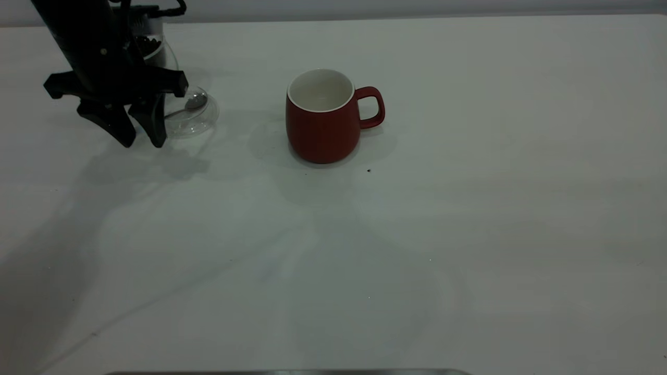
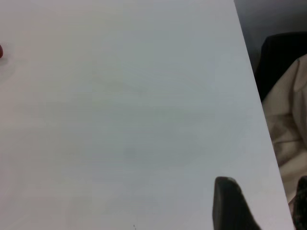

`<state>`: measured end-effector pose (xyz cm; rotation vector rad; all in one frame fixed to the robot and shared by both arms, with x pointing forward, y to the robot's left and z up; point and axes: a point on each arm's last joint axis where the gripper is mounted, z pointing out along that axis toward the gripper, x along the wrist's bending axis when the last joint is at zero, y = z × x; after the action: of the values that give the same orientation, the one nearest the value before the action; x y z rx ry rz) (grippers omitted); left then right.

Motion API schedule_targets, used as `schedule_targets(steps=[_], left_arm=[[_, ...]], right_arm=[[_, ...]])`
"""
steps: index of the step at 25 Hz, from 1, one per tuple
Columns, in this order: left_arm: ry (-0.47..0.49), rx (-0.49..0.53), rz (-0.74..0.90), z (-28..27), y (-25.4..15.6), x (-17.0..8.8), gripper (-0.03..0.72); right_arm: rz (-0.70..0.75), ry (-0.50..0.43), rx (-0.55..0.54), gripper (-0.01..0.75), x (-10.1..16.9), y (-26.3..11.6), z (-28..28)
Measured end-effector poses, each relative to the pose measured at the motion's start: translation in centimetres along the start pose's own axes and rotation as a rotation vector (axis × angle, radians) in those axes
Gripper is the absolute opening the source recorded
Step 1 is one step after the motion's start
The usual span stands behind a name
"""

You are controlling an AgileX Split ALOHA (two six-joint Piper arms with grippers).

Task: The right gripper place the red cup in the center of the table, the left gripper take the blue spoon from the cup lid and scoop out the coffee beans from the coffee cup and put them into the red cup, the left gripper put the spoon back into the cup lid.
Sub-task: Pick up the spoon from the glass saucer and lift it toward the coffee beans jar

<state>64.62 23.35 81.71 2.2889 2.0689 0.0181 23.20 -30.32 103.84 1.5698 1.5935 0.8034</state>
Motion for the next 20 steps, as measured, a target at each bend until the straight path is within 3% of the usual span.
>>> schedule_targets(steps=[11, 20], left_arm=[[0.07, -0.097, 0.072, 0.0, 0.9, 0.6, 0.421], [0.191, -0.152, 0.092, -0.2, 1.5, 1.6, 0.421]], right_arm=[[0.0, 0.0, 0.0, 0.354, 0.0, 0.0, 0.0], [0.0, 0.0, 0.0, 0.354, 0.0, 0.0, 0.0]])
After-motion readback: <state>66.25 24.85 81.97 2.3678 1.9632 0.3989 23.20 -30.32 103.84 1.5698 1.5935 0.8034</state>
